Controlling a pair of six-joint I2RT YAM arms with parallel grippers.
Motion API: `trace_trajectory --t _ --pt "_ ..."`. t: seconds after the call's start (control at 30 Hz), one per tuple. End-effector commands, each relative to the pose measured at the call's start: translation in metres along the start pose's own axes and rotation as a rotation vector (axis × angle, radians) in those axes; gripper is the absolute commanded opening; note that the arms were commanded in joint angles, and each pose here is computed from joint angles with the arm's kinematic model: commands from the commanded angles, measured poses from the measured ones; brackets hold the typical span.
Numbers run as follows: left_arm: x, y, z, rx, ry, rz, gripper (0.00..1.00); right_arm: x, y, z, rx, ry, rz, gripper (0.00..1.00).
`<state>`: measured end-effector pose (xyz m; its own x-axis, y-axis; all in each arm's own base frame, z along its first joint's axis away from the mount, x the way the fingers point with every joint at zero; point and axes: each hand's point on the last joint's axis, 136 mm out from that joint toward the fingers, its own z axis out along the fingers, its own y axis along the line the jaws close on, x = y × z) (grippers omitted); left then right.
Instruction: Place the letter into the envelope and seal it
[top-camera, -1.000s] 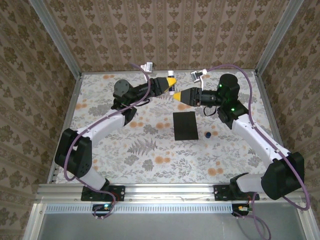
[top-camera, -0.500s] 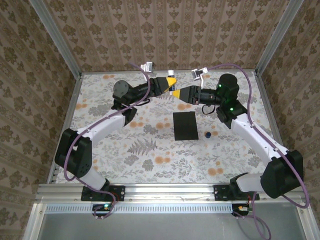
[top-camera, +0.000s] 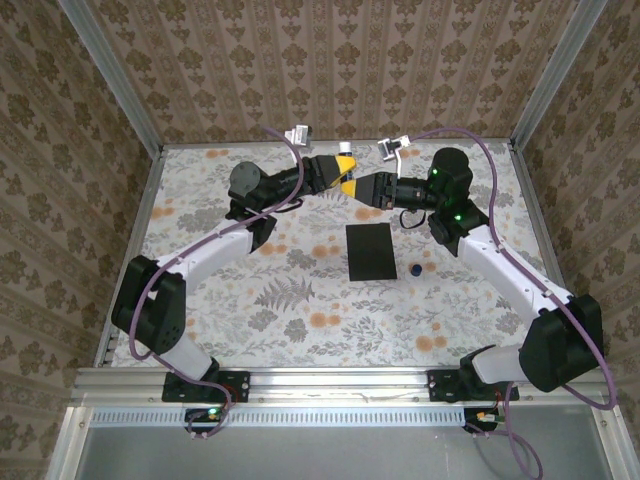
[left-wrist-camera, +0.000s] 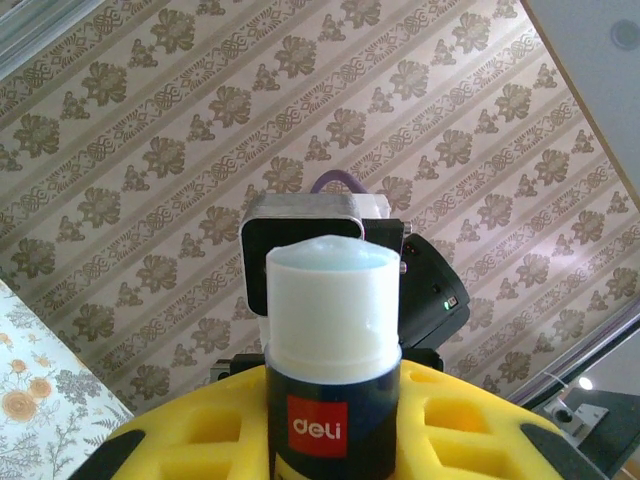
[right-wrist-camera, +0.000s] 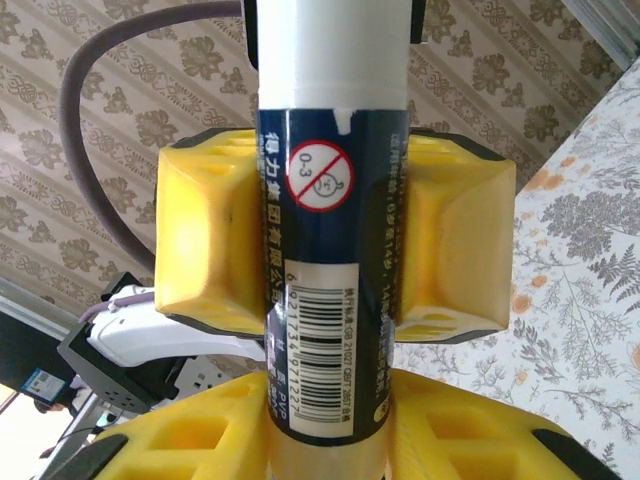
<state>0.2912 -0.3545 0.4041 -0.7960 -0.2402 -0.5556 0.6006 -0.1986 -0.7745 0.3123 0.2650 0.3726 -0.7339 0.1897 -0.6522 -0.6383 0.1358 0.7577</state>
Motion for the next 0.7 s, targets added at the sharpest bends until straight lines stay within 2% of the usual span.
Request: trace_trajectory --t 0.0,0.37,0.67 --pt "-0.002 -0.019 0.003 0.056 -0.001 0.035 0.0 -0.014 0.005 0.0 0.026 -0.047 -0.043 0.29" --pt "0.001 -0.016 0.005 0.006 0.019 0.053 0.0 -0.015 0.004 -0.006 0.119 -0.066 -0.075 0.25" --pt "-0.001 -0.001 0.002 -0.127 -0.002 0.072 0.0 -0.011 0.0 -0.003 0.301 -0.061 -0.151 0.24"
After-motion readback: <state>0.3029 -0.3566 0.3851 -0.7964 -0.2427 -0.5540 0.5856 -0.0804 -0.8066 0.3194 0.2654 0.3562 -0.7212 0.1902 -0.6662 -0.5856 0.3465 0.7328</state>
